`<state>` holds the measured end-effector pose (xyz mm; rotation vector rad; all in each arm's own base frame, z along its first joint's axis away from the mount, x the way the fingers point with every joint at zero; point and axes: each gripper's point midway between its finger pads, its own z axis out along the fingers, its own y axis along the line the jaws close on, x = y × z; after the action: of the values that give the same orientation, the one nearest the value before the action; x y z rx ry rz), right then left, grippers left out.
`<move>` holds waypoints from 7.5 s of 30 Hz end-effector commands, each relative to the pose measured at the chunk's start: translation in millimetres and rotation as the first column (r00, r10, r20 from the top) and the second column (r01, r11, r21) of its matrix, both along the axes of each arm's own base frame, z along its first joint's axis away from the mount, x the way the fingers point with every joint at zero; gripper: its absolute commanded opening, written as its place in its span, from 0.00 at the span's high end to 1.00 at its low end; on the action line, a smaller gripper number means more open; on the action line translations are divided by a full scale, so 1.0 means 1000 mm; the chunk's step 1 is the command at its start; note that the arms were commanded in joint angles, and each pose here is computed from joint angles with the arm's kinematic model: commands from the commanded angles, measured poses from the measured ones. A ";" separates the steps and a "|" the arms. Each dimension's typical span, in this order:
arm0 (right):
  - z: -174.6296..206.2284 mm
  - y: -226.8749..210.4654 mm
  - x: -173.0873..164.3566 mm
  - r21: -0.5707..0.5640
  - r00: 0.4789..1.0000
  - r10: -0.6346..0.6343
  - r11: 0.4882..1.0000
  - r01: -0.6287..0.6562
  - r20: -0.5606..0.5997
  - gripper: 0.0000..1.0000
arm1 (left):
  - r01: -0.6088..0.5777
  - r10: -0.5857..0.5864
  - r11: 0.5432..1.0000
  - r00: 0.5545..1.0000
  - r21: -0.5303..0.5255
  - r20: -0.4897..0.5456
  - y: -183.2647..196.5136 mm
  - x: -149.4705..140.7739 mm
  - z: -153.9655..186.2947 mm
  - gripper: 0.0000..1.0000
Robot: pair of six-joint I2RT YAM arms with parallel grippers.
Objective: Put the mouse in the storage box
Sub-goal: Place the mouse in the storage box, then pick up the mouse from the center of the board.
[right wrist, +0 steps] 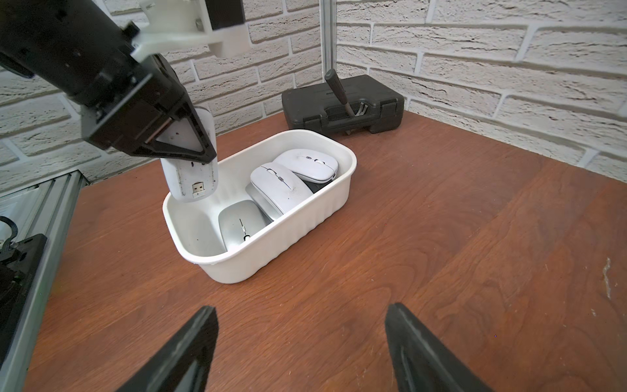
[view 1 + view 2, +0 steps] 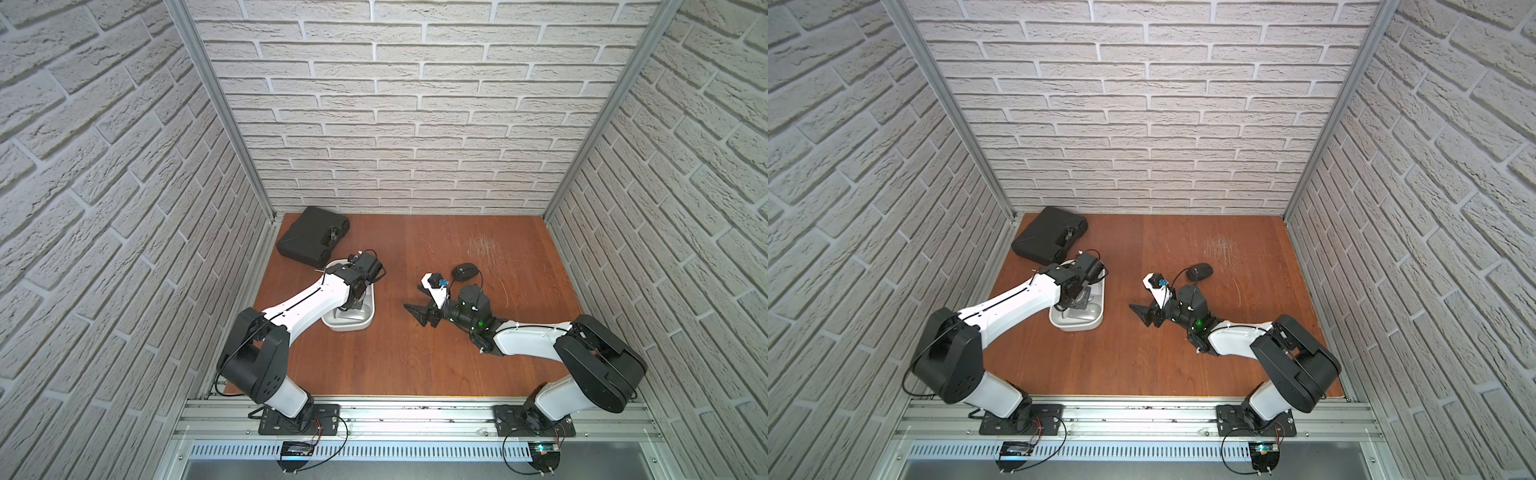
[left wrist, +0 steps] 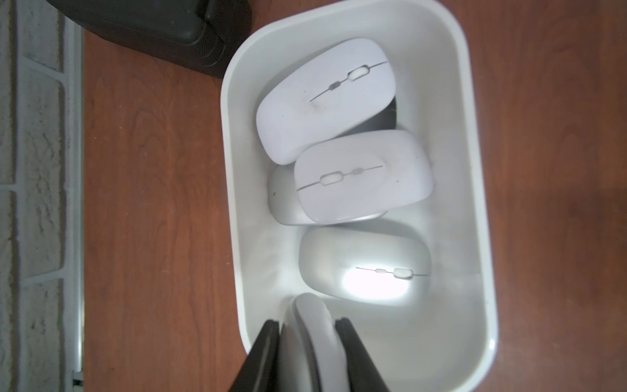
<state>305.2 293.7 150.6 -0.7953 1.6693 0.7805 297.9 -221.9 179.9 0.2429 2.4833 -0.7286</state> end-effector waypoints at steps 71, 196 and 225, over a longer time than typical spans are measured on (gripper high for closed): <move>-0.014 -0.143 0.096 -0.311 0.509 -0.790 0.606 0.732 -0.341 0.15 | -0.167 0.153 0.968 0.984 0.186 0.089 0.066 -0.005 -0.016 0.26; 0.037 0.021 -0.035 -0.144 0.921 0.281 0.958 -0.249 0.269 0.83 | 0.239 -0.229 0.905 0.971 -0.351 0.072 -0.044 -0.038 0.044 0.23; 0.031 0.021 -0.031 -0.210 0.936 0.272 0.951 -0.227 0.224 0.80 | 0.256 -0.272 0.921 0.962 -0.295 -0.015 -0.062 -0.046 0.020 0.80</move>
<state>273.0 307.8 155.8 -1.2167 1.5219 0.6708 249.0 -277.7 191.7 0.4190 2.4129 -1.2016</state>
